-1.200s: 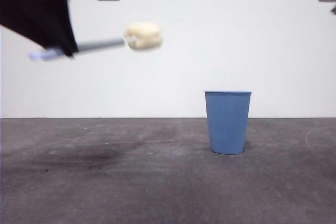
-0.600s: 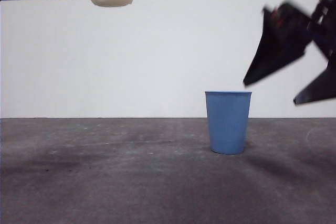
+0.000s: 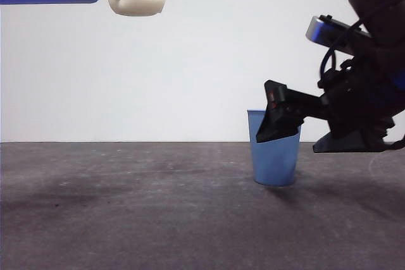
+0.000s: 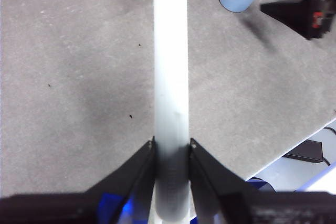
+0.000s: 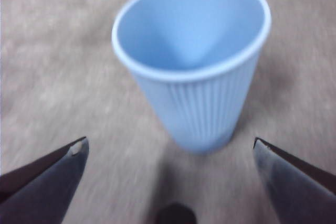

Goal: Pick up the cup brush,pick up the cup,insert the brush into the cup,clean the cup,put the cup brush back,put the cup back to the fixed position on the table

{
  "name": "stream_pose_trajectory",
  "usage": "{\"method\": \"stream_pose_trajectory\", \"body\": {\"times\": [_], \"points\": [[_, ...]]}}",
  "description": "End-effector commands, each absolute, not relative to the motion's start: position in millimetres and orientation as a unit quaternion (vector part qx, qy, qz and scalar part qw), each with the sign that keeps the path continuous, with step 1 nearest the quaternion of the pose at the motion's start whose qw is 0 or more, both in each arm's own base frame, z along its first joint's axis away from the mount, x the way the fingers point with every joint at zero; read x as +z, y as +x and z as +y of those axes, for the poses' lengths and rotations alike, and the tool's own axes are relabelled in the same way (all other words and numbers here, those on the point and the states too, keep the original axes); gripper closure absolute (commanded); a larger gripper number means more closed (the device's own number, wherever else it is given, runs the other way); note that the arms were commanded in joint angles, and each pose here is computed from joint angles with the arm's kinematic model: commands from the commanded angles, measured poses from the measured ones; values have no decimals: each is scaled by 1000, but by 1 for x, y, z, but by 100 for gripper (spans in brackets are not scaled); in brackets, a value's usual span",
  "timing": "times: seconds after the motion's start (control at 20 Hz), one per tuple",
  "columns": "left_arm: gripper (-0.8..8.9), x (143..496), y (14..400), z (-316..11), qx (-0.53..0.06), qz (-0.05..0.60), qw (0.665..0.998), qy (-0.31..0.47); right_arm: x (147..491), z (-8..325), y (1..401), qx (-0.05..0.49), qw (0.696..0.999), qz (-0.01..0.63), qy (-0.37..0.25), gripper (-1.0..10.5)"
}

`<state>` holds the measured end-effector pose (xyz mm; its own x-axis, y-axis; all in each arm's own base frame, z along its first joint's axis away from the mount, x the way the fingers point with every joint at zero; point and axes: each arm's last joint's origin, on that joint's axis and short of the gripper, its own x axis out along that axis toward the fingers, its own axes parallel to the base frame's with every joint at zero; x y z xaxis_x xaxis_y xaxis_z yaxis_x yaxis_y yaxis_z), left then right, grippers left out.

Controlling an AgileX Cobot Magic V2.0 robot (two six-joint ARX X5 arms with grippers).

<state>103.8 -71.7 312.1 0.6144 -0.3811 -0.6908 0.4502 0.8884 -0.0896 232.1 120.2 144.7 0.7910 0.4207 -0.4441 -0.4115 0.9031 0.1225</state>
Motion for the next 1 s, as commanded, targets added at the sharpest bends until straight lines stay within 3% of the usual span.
{"method": "stream_pose_trajectory", "body": {"times": [0.05, 0.85, 1.0], "points": [[821, 312, 103, -72, -234, 371, 897, 50, 132, 119, 237, 205, 949, 238, 12, 381], [821, 312, 103, -72, -230, 374, 898, 40, 114, 134, 277, 209, 964, 162, 30, 392], [821, 312, 103, -72, -230, 374, 898, 40, 116, 135, 279, 207, 965, 157, 29, 611]]}}
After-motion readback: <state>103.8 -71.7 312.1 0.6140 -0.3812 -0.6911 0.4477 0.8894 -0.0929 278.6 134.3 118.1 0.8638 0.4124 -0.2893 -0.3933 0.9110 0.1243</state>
